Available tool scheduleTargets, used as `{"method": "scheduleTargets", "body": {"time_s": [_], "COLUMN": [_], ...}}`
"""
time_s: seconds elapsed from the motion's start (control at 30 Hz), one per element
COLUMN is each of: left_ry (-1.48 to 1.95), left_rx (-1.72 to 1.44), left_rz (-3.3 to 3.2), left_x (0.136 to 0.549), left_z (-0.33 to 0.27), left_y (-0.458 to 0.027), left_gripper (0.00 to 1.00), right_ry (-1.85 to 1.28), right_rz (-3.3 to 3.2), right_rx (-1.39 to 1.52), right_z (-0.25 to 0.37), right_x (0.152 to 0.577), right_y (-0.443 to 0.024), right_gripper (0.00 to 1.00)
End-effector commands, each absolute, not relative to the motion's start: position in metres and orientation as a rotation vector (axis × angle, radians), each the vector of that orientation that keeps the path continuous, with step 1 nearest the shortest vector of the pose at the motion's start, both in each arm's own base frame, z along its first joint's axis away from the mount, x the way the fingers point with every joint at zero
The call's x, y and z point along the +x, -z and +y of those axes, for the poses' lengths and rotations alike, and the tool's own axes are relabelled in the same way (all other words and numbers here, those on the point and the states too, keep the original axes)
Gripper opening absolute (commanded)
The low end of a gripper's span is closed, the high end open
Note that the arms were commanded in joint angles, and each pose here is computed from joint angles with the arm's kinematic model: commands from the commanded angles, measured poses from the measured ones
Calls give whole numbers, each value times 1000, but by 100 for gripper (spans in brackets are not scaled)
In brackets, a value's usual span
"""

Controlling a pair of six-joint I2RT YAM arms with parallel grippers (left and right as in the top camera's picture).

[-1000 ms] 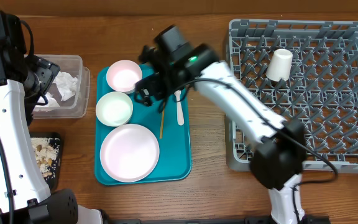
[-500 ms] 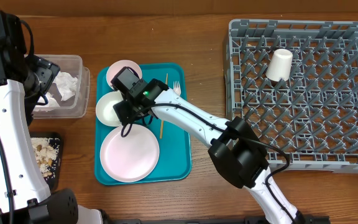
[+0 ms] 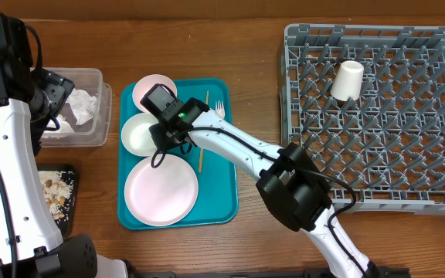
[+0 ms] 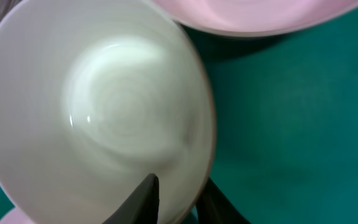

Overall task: Sort waste into correct bins and load items into the dishwasher
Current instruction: 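Move the right gripper left over the tray to the white bowl, then grasp the rim of the white bowl with the right gripper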

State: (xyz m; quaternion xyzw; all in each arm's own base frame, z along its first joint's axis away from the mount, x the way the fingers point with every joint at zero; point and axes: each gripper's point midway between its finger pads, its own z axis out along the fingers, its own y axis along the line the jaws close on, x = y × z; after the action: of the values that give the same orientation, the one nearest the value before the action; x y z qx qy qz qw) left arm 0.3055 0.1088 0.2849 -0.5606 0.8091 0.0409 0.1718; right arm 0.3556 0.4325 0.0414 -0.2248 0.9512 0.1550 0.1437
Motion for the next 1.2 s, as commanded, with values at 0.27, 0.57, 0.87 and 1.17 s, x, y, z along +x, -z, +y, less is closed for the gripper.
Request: {"method": "scheduleTargets", "body": {"time_s": [0.27, 0.57, 0.87, 1.17], "left_ry": [-115, -115, -115, -115], "left_rx": [-1618, -1618, -1618, -1618], "left_rz": [2274, 2273, 2273, 2273], "left_x": [307, 307, 307, 307], "left_z": [111, 111, 111, 111], "left_y": [-285, -285, -285, -285], "left_gripper": [100, 100, 100, 100], "right_ry": [-243, -183, -124, -440], "right_rz": [2776, 2809, 2736, 2667], "right_rx": [-590, -436, -357, -633], "right_z": [401, 358, 329, 377], "right_x": [367, 392, 405, 377], "right_y": [-37, -68, -116, -149], "right_gripper": [14, 7, 49, 52]}}
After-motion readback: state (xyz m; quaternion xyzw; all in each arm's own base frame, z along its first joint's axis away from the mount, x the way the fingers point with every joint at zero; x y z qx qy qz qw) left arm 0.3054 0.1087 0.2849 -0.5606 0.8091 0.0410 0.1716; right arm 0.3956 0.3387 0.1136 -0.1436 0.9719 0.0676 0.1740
